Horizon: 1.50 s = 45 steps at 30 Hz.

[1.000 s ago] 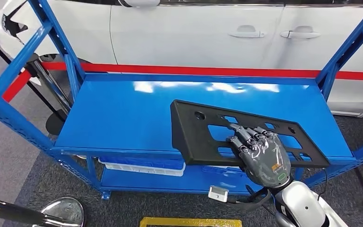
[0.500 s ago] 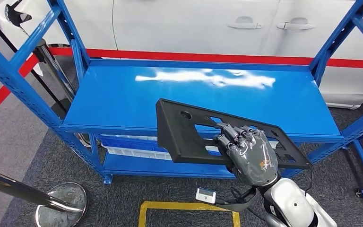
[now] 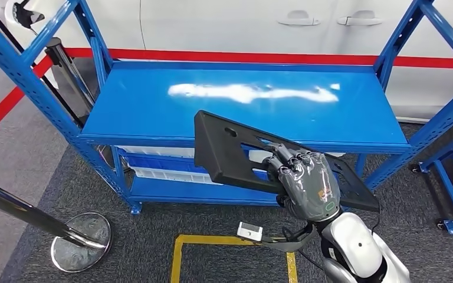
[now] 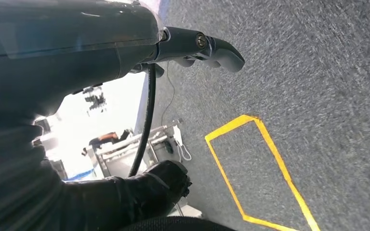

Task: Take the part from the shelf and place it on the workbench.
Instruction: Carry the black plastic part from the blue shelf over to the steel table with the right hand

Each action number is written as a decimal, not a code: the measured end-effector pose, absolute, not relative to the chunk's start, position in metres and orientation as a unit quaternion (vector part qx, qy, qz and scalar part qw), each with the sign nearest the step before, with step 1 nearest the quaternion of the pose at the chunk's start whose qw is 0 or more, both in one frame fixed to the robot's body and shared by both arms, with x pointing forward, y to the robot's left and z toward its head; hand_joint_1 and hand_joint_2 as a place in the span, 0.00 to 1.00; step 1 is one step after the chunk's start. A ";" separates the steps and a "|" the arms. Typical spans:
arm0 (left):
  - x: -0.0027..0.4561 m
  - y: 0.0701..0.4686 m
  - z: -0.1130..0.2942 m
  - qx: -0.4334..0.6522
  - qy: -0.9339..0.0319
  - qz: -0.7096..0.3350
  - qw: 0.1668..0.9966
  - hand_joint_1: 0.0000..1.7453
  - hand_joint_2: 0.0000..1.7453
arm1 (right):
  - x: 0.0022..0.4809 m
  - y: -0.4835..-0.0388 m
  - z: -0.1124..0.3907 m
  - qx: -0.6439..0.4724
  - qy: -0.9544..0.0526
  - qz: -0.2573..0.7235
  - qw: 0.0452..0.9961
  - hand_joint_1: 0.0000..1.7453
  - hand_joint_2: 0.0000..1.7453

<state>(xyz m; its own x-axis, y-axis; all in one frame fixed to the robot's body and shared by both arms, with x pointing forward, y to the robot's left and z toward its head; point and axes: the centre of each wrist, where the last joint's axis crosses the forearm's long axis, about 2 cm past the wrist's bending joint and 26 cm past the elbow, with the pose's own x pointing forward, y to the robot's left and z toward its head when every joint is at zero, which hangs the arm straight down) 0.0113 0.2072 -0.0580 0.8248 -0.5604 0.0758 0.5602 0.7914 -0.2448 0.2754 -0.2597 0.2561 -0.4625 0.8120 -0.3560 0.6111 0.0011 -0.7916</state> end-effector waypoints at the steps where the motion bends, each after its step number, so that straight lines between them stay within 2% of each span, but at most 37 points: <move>1: 0.012 0.207 -0.058 -0.129 0.000 -0.297 0.946 0.00 1.00 | 0.276 -0.260 0.256 -0.508 -0.700 0.491 0.103 1.00 1.00; 45: 0.017 0.208 -0.064 -0.133 -0.005 -0.294 0.946 0.00 1.00 | 0.294 -0.257 0.250 -0.497 -0.690 0.507 0.139 1.00 1.00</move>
